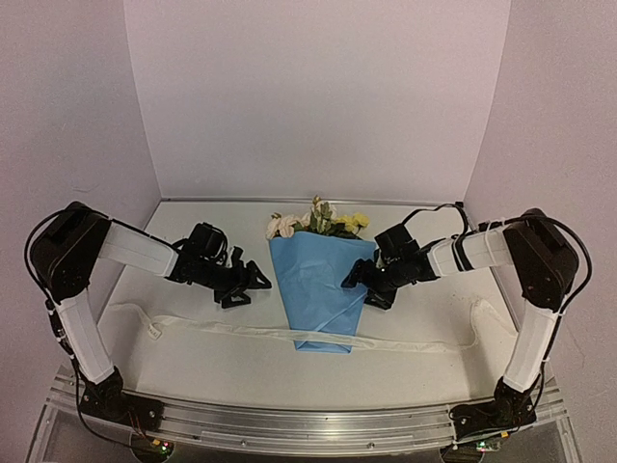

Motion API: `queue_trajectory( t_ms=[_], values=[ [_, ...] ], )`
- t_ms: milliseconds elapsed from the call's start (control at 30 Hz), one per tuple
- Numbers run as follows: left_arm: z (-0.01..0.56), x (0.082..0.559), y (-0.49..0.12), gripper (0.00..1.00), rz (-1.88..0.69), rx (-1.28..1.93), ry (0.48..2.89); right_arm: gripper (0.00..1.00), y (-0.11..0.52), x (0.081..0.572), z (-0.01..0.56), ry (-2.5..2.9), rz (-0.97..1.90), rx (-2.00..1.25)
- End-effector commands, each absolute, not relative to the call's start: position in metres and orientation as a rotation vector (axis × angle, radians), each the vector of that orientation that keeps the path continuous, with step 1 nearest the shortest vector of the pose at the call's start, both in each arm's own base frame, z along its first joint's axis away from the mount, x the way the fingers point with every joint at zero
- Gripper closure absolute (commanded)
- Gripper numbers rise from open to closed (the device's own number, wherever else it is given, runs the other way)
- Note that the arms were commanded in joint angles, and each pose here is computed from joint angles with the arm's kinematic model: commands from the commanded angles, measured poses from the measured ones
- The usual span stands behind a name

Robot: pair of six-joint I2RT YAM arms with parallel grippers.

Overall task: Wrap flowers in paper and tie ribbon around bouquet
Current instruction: Move the folded bouquet to the ribbon.

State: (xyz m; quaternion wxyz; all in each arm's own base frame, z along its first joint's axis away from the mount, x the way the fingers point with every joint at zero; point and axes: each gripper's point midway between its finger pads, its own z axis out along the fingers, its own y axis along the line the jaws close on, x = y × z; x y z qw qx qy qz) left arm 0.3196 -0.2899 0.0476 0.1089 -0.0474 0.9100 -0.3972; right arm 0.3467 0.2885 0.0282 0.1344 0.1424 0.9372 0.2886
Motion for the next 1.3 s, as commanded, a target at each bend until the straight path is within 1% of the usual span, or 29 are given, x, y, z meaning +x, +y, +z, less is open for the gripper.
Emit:
queue_trajectory(
  t_ms=[0,67,167,200,233,300,400,600,767,967,1067,1267],
  values=[
    [0.068,0.339,-0.318,0.19,-1.354,-0.070,2.575,0.24,0.293,0.351,0.012,2.734,0.882,0.480],
    [0.066,0.344,-0.323,0.19,-1.378,-0.073,2.572,0.29,0.296,0.354,0.012,2.730,0.897,0.486],
    [0.057,0.351,-0.328,0.19,-1.387,-0.089,2.582,0.40,0.299,0.360,0.014,2.720,0.908,0.494],
    [0.055,0.353,-0.330,0.19,-1.388,-0.094,2.585,0.46,0.299,0.362,0.015,2.716,0.910,0.495],
    [0.052,0.355,-0.332,0.19,-1.391,-0.099,2.591,0.50,0.300,0.365,0.016,2.711,0.913,0.496],
    [0.048,0.362,-0.335,0.20,-1.388,-0.107,2.595,0.62,0.300,0.370,0.016,2.707,0.918,0.500],
    [0.037,0.371,-0.338,0.22,-1.364,-0.127,2.614,0.75,0.303,0.377,0.017,2.700,0.929,0.494],
    [0.026,0.395,-0.339,0.30,-1.256,-0.184,2.625,0.89,0.306,0.383,0.021,2.716,0.887,0.433],
    [0.025,0.407,-0.346,0.41,-1.250,-0.182,2.621,0.94,0.301,0.384,0.025,2.740,0.808,0.379],
    [0.028,0.420,-0.356,0.64,-1.266,-0.160,2.622,0.98,0.303,0.395,0.034,2.755,0.755,0.333],
    [0.032,0.424,-0.360,0.69,-1.275,-0.156,2.623,0.99,0.303,0.398,0.037,2.768,0.728,0.330],
    [0.042,0.429,-0.364,0.71,-1.292,-0.152,2.636,1.00,0.304,0.406,0.046,2.780,0.687,0.333]
  ],
)
